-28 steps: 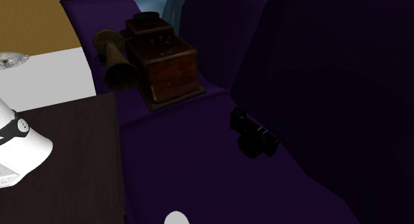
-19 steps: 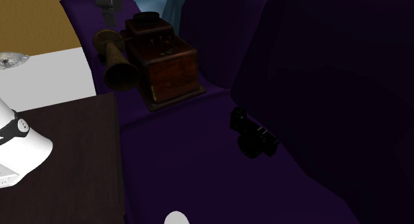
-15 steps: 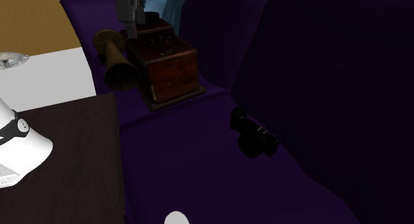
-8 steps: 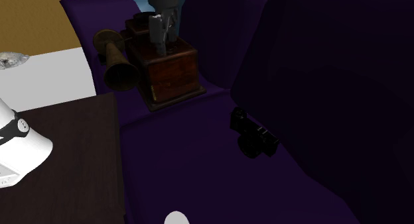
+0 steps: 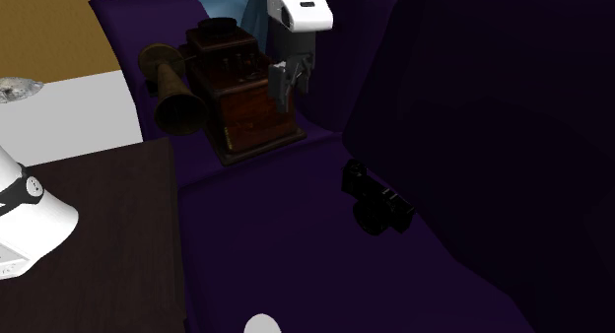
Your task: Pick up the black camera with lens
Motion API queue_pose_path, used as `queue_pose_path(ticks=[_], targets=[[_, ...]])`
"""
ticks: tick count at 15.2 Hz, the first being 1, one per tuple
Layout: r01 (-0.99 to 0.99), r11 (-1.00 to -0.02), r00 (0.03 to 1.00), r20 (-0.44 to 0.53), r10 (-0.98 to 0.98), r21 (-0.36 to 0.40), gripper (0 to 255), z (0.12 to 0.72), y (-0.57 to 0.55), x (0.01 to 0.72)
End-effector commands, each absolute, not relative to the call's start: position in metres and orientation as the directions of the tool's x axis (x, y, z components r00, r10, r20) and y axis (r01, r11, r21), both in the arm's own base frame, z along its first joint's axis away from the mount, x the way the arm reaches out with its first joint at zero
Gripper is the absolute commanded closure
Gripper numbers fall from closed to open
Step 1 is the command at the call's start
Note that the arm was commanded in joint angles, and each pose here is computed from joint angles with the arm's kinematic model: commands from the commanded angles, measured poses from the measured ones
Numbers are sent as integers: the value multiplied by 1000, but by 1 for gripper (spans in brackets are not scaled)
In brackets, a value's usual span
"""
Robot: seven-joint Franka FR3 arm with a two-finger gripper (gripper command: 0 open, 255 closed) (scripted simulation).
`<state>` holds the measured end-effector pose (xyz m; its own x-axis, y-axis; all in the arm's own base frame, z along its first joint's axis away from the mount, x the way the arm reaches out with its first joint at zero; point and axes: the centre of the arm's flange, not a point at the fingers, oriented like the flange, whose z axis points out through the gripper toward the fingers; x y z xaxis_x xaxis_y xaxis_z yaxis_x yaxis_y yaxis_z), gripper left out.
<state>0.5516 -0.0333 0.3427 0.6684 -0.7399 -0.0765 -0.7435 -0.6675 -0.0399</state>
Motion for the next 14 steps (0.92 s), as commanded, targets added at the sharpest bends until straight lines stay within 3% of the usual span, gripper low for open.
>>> queue_pose_path(ticks=[1,14], targets=[[-786,-617,618,-71,-783,-36,0,325,-45,570],[-968,-250,250,-32,-968,-18,0,222,-138,660]])
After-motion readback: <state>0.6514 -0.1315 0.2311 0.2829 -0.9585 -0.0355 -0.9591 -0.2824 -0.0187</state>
